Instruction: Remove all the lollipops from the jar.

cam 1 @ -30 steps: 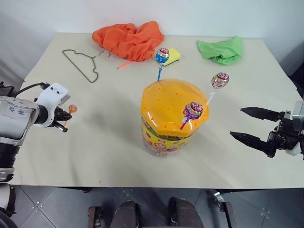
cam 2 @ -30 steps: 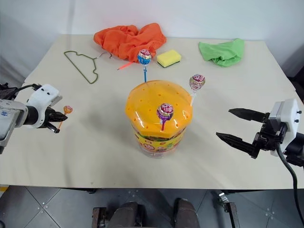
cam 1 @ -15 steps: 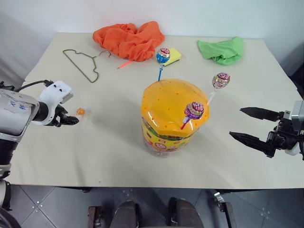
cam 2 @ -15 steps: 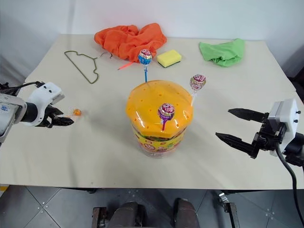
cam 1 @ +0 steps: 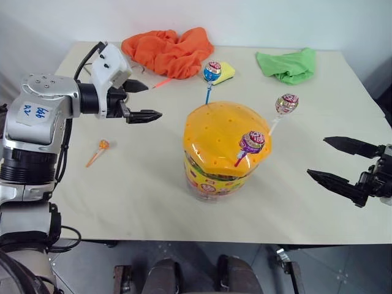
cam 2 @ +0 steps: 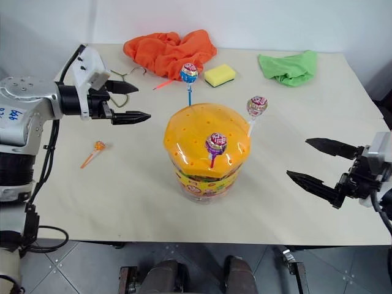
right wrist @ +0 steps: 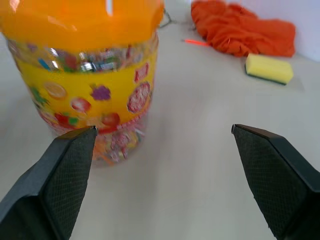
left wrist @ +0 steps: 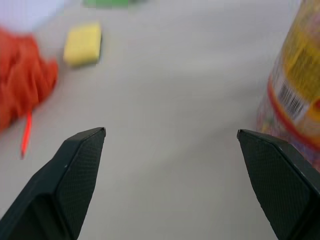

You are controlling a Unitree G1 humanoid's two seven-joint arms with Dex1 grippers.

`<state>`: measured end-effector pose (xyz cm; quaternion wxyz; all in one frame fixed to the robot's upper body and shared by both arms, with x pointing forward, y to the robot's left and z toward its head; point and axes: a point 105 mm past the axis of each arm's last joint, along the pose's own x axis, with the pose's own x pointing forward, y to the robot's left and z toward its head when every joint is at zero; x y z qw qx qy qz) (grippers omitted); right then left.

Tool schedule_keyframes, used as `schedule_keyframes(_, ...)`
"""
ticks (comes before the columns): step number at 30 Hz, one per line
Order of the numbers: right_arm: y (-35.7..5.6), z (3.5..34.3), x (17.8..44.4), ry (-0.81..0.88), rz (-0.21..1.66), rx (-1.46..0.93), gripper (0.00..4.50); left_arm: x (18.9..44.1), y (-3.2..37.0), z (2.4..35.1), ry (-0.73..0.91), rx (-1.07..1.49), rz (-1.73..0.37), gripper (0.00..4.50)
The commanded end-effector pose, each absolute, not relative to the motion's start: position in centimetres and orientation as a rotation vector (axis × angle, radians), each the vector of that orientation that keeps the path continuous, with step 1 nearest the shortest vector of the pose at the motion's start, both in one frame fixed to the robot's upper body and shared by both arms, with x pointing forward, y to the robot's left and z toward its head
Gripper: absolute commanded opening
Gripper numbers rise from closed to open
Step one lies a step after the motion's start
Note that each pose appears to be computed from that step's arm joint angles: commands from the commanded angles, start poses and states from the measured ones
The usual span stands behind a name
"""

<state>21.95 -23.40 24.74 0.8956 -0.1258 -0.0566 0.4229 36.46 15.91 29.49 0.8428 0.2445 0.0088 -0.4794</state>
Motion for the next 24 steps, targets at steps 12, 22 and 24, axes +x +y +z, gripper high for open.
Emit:
schedule_keyframes(12,-18.5,29.2,16.8,-0.303,0.905,-0.203,4.50,35.3,8.9,33.0,-0.256,0.442,-1.497,4.48)
schedule_keyframes(22,-18.6,29.3,15.8,-0.307,0.822,-0.195,4.50,34.9,5.8,33.7,-0.304,0.396,-1.664,4.48)
schedule_keyframes(24,-18.8,29.1,15.8,-0.304,0.804,-0.197,4.50,34.7,5.4,34.0,-0.316,0.394,-1.693,4.48)
